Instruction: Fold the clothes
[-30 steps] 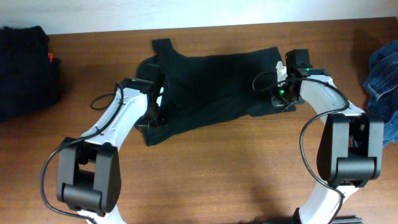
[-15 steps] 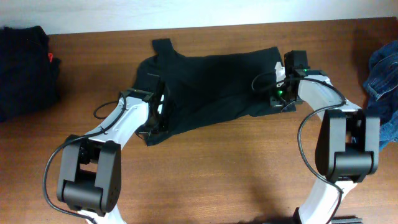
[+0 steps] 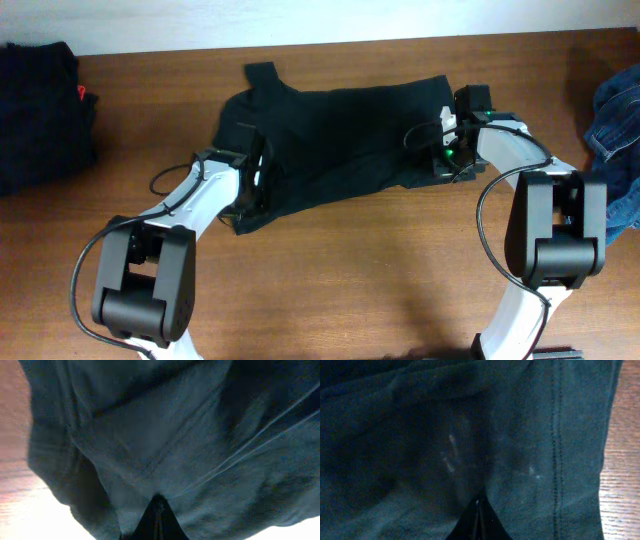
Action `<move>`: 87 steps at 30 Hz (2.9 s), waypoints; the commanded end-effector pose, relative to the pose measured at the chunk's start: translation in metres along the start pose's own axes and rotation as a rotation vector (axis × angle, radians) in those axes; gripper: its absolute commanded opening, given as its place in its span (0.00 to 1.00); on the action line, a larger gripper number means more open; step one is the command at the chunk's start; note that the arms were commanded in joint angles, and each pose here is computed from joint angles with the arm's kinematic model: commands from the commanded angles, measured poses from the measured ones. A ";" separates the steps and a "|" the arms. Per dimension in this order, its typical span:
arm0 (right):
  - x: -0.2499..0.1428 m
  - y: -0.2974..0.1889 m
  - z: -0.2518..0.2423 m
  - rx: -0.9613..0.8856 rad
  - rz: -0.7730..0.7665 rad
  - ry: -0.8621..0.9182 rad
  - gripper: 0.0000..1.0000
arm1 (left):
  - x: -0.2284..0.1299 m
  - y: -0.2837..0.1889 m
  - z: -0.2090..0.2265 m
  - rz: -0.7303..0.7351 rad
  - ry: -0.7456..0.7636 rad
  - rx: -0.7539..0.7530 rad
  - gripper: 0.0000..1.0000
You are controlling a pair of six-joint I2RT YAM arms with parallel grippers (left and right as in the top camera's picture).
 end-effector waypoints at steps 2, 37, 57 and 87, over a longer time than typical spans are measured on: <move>-0.011 0.012 -0.005 -0.028 0.068 0.013 0.04 | -0.017 0.015 0.001 0.057 -0.020 0.011 0.01; -0.082 0.013 -0.019 -0.152 0.380 0.142 0.04 | -0.073 0.012 0.051 0.351 -0.145 0.103 0.00; -0.018 -0.046 0.007 -0.018 -0.104 0.051 0.04 | -0.070 0.013 0.051 0.331 -0.147 0.103 0.00; -0.099 0.031 -0.016 -0.132 0.262 0.048 0.04 | -0.067 0.014 0.049 0.314 -0.153 0.077 0.00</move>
Point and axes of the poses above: each gripper's point midway between its finger pads, its own y axis out along the fingers, its own z axis along the line the jaws close on, x = y × z, the point moved 7 cm from there along -y, back along the fingers, and after that the axes turned 10 degrees about y, right-handed, at the moved point
